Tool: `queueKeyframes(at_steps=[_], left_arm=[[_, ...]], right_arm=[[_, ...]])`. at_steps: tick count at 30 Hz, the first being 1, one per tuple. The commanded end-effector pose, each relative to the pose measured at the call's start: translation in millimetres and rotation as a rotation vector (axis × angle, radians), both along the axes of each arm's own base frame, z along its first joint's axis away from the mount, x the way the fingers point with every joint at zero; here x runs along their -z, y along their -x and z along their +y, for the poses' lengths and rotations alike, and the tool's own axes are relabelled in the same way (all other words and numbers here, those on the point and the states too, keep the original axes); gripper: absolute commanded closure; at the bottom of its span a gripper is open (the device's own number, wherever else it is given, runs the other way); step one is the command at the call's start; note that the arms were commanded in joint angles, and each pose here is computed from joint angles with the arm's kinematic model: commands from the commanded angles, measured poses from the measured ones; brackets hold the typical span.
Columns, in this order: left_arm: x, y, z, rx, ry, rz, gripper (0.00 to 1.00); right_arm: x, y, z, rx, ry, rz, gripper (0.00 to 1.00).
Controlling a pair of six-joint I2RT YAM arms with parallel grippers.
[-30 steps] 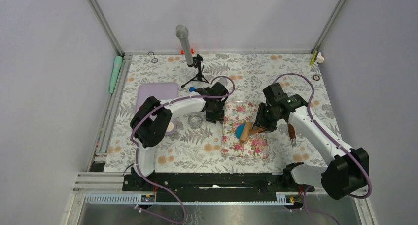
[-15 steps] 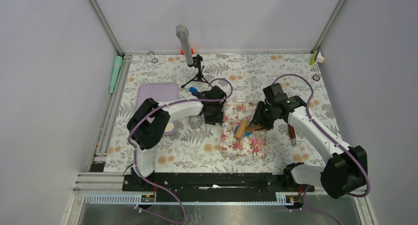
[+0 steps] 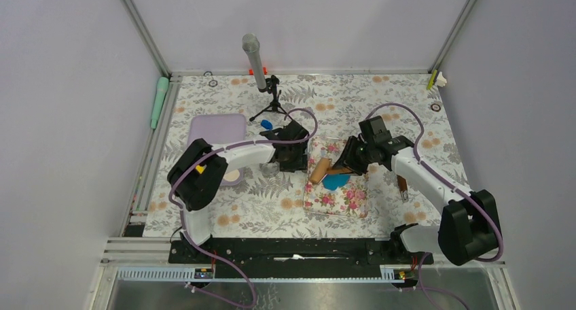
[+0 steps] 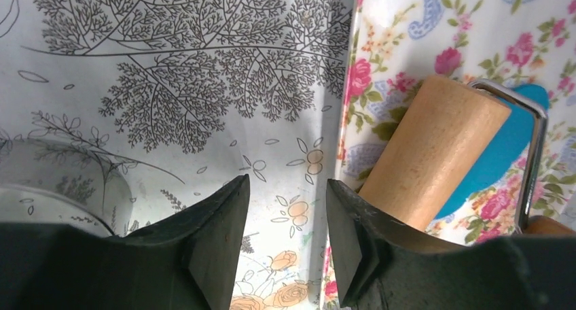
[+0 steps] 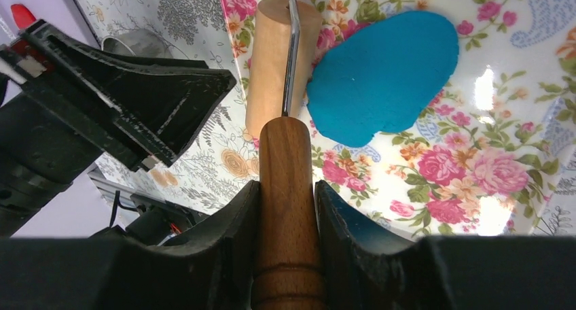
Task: Roll out the dumpling wrappers from the dough
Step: Flatten out the dough on the work surface.
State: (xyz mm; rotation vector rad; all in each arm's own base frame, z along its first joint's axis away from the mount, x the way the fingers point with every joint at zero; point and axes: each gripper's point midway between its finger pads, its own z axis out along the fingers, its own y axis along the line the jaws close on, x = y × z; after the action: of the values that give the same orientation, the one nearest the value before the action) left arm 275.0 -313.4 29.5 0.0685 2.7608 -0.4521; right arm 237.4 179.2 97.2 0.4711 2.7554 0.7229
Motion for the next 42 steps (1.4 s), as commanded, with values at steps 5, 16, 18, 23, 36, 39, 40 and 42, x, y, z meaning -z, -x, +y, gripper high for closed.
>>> queueKeyframes(at_steps=[5, 16, 18, 23, 36, 39, 40, 42], left_arm=[[-52, -23, -6, -0.085, 0.097, -0.186, 0.48], [-29, -8, -36, 0.028, 0.076, -0.130, 0.29], [-19, -6, -38, 0.032, 0.057, -0.105, 0.31], [-6, 1, -41, 0.045, 0.030, -0.090, 0.39], [11, 1, -27, 0.010, -0.082, -0.065, 1.00], [12, 3, -28, 0.014, -0.078, -0.056, 1.00], [13, 3, -28, 0.016, -0.078, -0.054, 1.00], [12, 4, -27, 0.015, -0.074, -0.056, 1.00]], right_arm=[[-24, 25, -22, 0.003, 0.076, 0.048, 1.00], [-63, 26, -57, 0.084, 0.207, -0.046, 1.00], [-57, 32, -59, 0.096, 0.200, -0.026, 1.00], [-48, 37, -60, 0.114, 0.155, -0.004, 1.00], [-21, 43, -46, 0.205, 0.026, 0.071, 1.00], [-3, 48, -46, 0.228, 0.024, 0.112, 1.00], [4, 49, -47, 0.237, 0.032, 0.124, 1.00], [15, 51, -50, 0.255, 0.050, 0.141, 1.00]])
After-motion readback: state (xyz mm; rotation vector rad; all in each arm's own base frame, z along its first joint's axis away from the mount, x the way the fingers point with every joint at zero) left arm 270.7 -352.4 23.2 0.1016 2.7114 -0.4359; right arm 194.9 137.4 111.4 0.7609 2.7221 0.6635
